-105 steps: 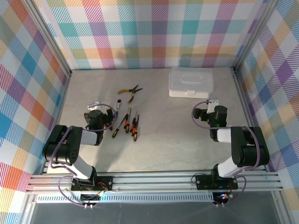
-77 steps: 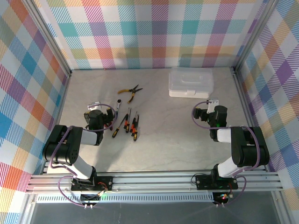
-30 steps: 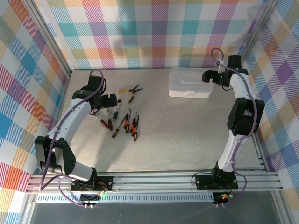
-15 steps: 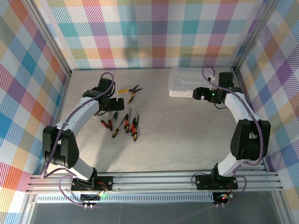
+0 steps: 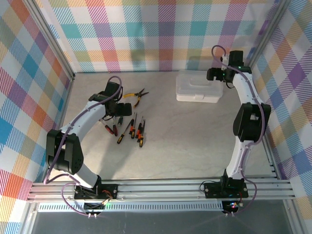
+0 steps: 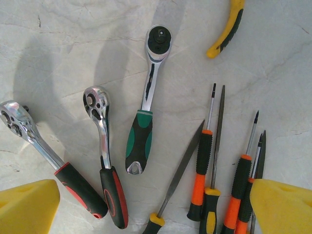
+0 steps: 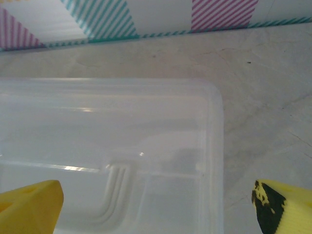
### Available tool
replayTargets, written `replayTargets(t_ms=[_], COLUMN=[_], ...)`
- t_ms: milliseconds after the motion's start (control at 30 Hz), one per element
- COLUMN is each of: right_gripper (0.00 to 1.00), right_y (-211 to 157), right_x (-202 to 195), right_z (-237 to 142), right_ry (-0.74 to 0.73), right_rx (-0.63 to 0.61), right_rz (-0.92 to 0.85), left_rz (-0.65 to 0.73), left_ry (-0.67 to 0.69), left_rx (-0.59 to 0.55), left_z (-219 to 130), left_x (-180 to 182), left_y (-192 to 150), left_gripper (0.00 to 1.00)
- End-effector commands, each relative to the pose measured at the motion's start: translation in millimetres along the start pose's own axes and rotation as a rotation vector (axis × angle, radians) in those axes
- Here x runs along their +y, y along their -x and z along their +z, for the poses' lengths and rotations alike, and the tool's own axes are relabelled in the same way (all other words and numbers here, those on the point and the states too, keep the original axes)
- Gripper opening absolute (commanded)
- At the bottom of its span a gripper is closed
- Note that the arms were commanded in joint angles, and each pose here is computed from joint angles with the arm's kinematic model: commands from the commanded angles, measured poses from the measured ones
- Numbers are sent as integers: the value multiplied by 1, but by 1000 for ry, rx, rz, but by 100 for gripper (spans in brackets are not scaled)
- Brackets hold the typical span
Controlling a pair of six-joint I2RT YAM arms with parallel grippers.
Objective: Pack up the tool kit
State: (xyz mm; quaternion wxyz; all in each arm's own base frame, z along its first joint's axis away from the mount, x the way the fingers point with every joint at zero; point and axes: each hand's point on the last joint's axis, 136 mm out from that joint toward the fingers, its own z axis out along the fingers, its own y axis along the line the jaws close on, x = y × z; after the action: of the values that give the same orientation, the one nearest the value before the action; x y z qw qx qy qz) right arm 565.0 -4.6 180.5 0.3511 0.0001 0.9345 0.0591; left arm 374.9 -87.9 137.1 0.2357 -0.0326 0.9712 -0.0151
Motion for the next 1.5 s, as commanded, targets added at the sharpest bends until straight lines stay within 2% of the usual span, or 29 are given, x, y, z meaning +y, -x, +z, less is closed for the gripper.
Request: replayTargets(t_ms=[0,200,467,667,767,900,1000,1167,1267,1367,1467], right_gripper=[99,99,99,99,99,99,99,99,99,99,99], right_y=[-8,-30,-82,-118,-135,-162,-179,-166,-141,-116,-93], right_x=[-4,4,16,41,54,70,76,68,80,101,124], right_z=[12,24,27,8,-8,-34,-59,-109,-127,-125,-105], right_ry=[-8,35,41,27,24,34,30,-13,46,153,264], right_rx=[70,103,166,209,192,141,118,49,-13,-58,-62], right_rz=[-33,-20,18,79,156,266,286,167,29,-109,-219], left_rz=[9,13,16,16,25,60,107,172,193,203,198], left_ry=[-6,-5,-26,-54,-115,-261,-285,-345,-393,-434,-440], left_rx=[-23,-18,-3,-7,-9,25,63,92,91,90,96], left_z=[-1,2,13,15,19,33,45,51,48,45,48], left_x=[-5,-6,-14,-24,-46,-99,-128,-168,-184,-195,-200], left_y=[8,8,9,10,10,0,-13,-27,-32,-36,-38], left_gripper=[100,100,100,100,100,100,100,100,100,100,100])
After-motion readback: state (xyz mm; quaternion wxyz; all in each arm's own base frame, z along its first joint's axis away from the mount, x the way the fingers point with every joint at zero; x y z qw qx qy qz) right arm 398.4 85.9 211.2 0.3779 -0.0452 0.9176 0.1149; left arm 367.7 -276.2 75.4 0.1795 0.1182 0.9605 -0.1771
